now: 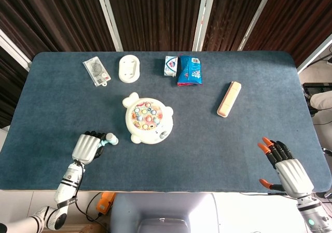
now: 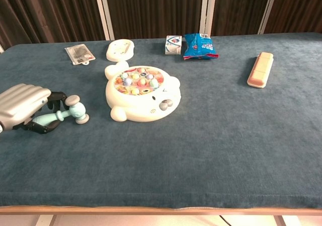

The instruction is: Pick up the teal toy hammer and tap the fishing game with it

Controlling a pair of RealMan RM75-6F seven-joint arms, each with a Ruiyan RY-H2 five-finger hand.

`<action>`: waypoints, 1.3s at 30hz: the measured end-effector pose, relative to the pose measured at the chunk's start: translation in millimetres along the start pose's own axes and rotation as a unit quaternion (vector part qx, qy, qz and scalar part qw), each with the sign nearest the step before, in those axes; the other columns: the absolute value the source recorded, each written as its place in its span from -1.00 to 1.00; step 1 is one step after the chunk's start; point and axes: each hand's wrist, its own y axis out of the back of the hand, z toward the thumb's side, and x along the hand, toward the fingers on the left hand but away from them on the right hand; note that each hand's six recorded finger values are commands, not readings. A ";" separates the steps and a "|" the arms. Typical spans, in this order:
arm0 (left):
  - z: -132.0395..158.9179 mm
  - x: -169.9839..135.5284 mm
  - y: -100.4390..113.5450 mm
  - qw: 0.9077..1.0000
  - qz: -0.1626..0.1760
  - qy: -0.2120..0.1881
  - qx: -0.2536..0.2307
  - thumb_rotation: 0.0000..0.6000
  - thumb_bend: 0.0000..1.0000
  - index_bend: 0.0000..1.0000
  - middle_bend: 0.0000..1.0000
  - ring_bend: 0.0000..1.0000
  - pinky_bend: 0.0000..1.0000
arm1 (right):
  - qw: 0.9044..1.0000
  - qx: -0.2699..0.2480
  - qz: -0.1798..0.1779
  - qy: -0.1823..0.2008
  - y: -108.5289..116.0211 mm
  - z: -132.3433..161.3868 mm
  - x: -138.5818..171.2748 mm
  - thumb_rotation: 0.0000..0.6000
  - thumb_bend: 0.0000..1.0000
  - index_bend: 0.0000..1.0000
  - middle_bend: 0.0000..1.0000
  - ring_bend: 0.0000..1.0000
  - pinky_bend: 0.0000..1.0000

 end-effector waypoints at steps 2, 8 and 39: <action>-0.2 -0.5 -1.5 1.000 -0.003 0.000 0.002 1.00 -0.02 -0.63 -0.06 -0.25 -0.11 | 1.000 -0.001 0.000 0.000 -0.1 0.2 -0.1 1.00 -0.62 -1.00 -1.00 -1.00 -1.00; -1.0 -0.7 -2.8 1.000 -0.007 0.003 0.002 1.00 -0.08 -0.64 -0.09 -0.28 -0.13 | 1.000 -0.003 0.000 0.003 0.6 0.7 0.4 1.00 -0.62 -1.00 -1.00 -1.00 -1.00; -30.8 -61.2 57.0 0.996 0.011 0.027 -0.081 1.00 -0.19 -1.00 -1.00 -1.00 -0.80 | 1.000 0.006 -0.003 -0.006 1.3 -2.4 1.7 1.00 -0.62 -1.00 -1.00 -1.00 -1.00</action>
